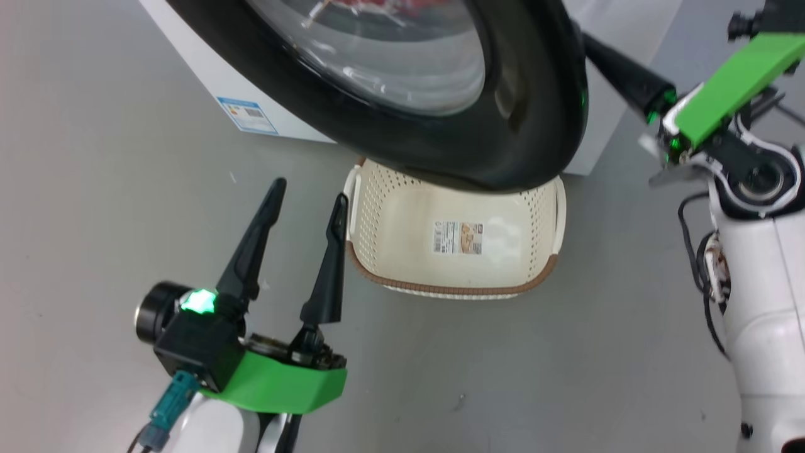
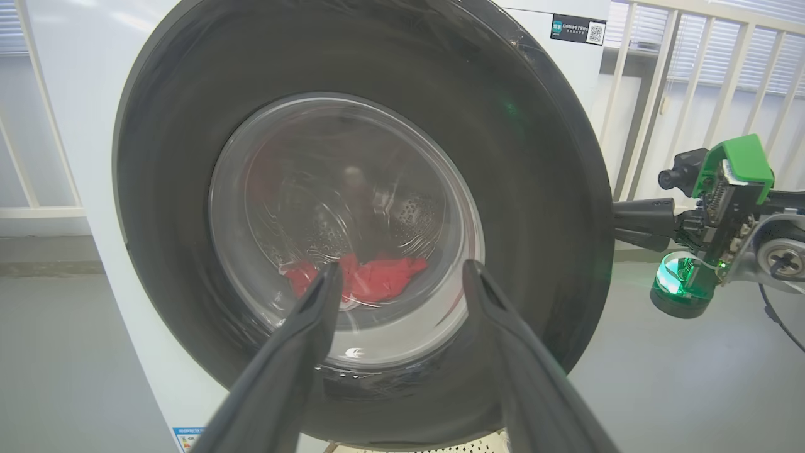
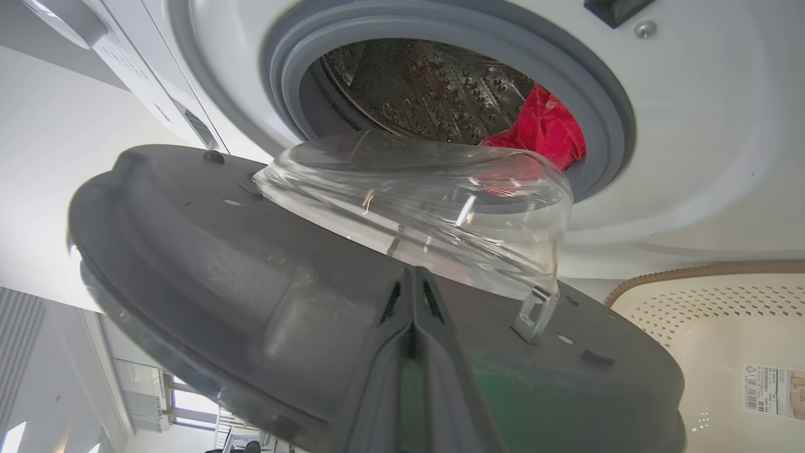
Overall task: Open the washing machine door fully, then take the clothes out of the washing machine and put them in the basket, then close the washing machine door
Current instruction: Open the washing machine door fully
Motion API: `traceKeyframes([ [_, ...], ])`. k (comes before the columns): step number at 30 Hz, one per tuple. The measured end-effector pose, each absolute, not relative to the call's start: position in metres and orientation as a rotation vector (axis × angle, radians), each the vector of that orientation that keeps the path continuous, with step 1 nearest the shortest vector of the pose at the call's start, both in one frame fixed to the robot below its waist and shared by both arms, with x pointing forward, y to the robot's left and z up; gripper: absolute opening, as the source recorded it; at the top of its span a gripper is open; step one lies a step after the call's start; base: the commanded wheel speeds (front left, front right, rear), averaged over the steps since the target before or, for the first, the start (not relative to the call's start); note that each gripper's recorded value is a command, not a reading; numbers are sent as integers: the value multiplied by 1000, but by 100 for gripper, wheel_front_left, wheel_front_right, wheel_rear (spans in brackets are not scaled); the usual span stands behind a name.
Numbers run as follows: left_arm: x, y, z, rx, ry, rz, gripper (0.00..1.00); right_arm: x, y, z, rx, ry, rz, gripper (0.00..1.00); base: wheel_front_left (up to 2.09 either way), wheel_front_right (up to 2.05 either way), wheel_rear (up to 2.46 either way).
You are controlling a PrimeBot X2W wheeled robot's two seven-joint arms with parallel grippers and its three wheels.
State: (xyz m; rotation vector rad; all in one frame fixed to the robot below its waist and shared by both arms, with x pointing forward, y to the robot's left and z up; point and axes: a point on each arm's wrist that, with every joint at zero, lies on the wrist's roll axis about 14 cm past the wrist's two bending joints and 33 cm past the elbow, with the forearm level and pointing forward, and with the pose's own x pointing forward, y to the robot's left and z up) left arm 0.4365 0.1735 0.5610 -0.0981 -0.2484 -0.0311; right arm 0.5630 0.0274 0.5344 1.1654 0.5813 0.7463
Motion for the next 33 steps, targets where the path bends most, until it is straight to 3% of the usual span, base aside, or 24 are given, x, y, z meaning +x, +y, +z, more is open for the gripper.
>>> traceKeyframes([
  [33, 332, 235, 583, -91, -260, 189, 100, 430, 90, 551, 1153, 698, 964, 0, 0, 0, 0],
])
